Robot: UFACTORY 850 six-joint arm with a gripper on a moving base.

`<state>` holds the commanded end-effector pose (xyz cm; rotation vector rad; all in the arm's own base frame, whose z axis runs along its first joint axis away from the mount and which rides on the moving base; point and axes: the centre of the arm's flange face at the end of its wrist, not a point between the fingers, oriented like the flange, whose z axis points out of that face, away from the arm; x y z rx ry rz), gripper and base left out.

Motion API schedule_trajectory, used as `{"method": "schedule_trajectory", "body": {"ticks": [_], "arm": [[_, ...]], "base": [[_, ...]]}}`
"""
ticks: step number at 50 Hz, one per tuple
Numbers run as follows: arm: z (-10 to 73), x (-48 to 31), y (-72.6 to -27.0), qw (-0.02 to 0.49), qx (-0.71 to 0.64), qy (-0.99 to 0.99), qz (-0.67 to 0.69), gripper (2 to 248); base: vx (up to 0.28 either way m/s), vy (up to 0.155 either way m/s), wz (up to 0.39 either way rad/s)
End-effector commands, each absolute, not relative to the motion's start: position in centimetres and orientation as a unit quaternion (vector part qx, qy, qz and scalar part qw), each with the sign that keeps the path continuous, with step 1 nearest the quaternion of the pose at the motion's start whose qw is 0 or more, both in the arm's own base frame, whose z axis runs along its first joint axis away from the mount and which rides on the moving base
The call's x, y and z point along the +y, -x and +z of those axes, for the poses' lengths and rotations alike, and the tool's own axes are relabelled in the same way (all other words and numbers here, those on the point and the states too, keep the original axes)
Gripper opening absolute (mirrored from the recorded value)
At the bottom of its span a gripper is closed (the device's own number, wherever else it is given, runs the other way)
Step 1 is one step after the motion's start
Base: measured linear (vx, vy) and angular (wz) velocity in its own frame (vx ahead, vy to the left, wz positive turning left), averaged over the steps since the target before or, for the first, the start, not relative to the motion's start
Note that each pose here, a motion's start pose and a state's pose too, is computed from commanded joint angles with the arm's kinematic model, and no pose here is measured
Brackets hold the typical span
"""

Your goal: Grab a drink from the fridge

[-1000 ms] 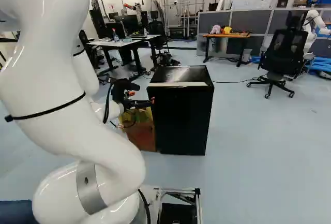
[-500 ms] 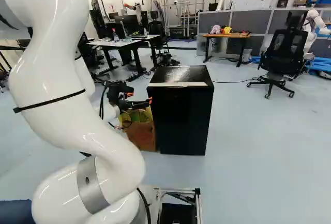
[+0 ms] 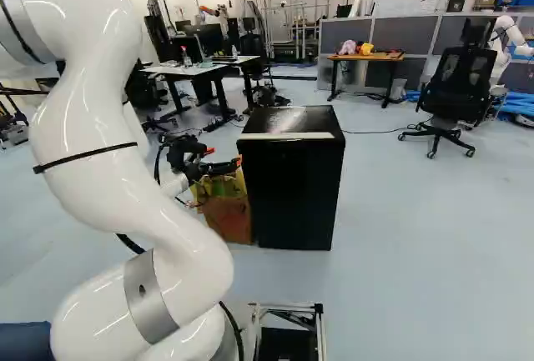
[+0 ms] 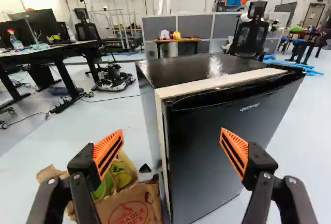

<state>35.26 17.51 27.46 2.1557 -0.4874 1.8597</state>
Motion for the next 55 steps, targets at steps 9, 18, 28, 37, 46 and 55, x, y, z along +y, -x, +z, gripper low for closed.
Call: {"method": "schedule_trajectory", "body": {"ticks": [9,18,28,37,46,55], "arm": [[27.5,17.8,-36.3,0.136,-0.185,-0.729,0.645,247],[27.4,17.9,-37.5,0.143,-0.200,-0.723,0.645,247],[27.2,18.1,-38.8,0.147,-0.215,-0.717,0.646,247],[27.1,18.1,-39.9,0.152,-0.227,-0.712,0.647,247],[27.0,17.8,-40.6,0.156,-0.238,-0.712,0.642,247],[26.7,17.4,-41.1,0.161,-0.251,-0.714,0.634,247]], "base": [[0.000,0.000,0.000],[0.000,0.000,0.000],[0.000,0.000,0.000],[0.000,0.000,0.000],[0.000,0.000,0.000],[0.000,0.000,0.000]]}}
